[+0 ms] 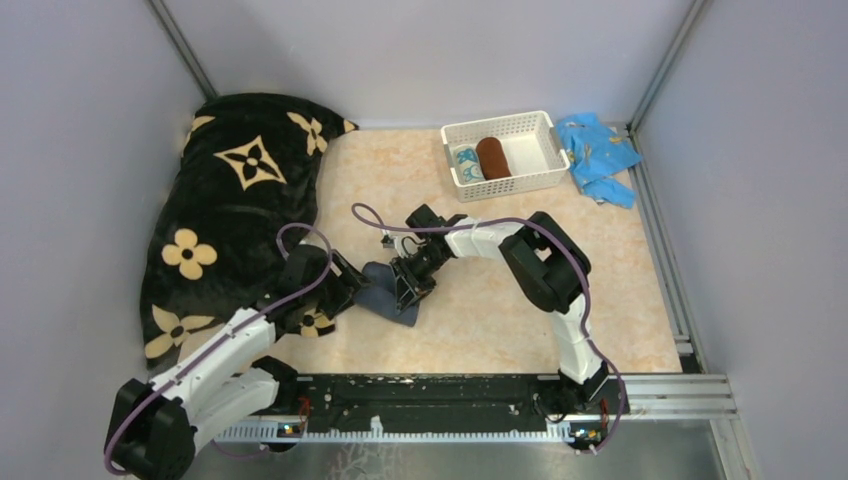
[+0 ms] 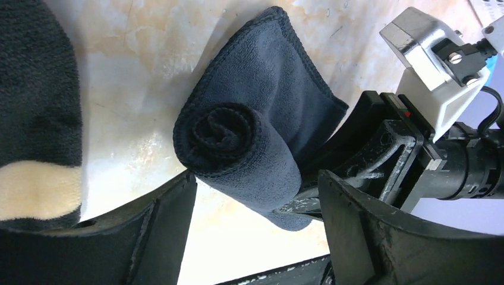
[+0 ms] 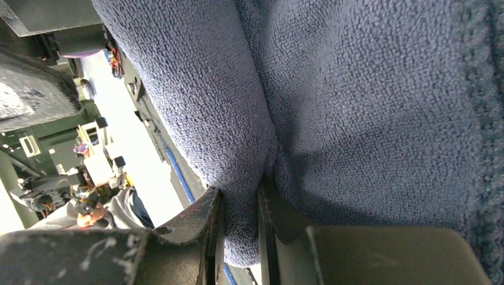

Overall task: Roll the towels
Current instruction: Roll the towel at the center of the board.

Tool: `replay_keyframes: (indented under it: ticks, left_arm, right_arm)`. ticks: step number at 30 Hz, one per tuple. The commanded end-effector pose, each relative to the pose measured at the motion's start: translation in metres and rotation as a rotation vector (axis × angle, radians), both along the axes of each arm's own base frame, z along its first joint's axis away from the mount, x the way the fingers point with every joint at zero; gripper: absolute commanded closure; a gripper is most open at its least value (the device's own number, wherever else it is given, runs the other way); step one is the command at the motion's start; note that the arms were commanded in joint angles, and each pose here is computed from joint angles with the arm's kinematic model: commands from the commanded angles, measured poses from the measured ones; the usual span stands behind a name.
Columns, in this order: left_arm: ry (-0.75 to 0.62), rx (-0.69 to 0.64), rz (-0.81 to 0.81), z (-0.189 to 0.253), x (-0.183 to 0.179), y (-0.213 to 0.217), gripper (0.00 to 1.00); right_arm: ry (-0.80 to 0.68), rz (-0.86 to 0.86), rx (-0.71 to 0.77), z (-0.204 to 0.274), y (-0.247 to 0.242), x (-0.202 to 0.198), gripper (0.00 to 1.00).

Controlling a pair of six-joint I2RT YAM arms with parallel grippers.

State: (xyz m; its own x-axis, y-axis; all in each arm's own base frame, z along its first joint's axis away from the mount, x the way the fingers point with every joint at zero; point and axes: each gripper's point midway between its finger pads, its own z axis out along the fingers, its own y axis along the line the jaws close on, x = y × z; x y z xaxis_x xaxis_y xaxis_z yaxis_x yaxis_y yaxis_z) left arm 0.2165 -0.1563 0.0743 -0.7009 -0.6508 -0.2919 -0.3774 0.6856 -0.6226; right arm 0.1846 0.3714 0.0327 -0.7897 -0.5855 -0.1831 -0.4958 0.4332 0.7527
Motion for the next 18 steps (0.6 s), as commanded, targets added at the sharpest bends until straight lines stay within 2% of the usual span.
replay_keyframes:
  ticks: [1, 5, 10, 14, 18]
  left_arm:
    - [-0.033, -0.036, 0.040, -0.001, 0.006, -0.002, 0.20]
    - [0.031, 0.001, 0.053, -0.020, 0.005, 0.001, 0.26]
    - [0.157, 0.113, 0.069, -0.051, -0.006, 0.015, 0.35]
    - [0.217, 0.199, 0.090, -0.067, -0.016, 0.030, 0.44]
    - [0.226, 0.228, 0.074, -0.070, -0.017, 0.033, 0.45]
  right_arm:
    - [-0.045, -0.018, -0.151, -0.038, -0.018, 0.007, 0.82]
    - [-0.058, -0.023, -0.162, -0.039, -0.018, 0.010, 0.82]
    - [-0.124, -0.026, -0.167, -0.033, -0.019, 0.016, 0.79]
    - [-0.286, -0.021, -0.164, -0.016, -0.020, 0.025, 0.71]
    - [-0.528, -0.041, -0.154, 0.017, -0.022, 0.040, 0.58]
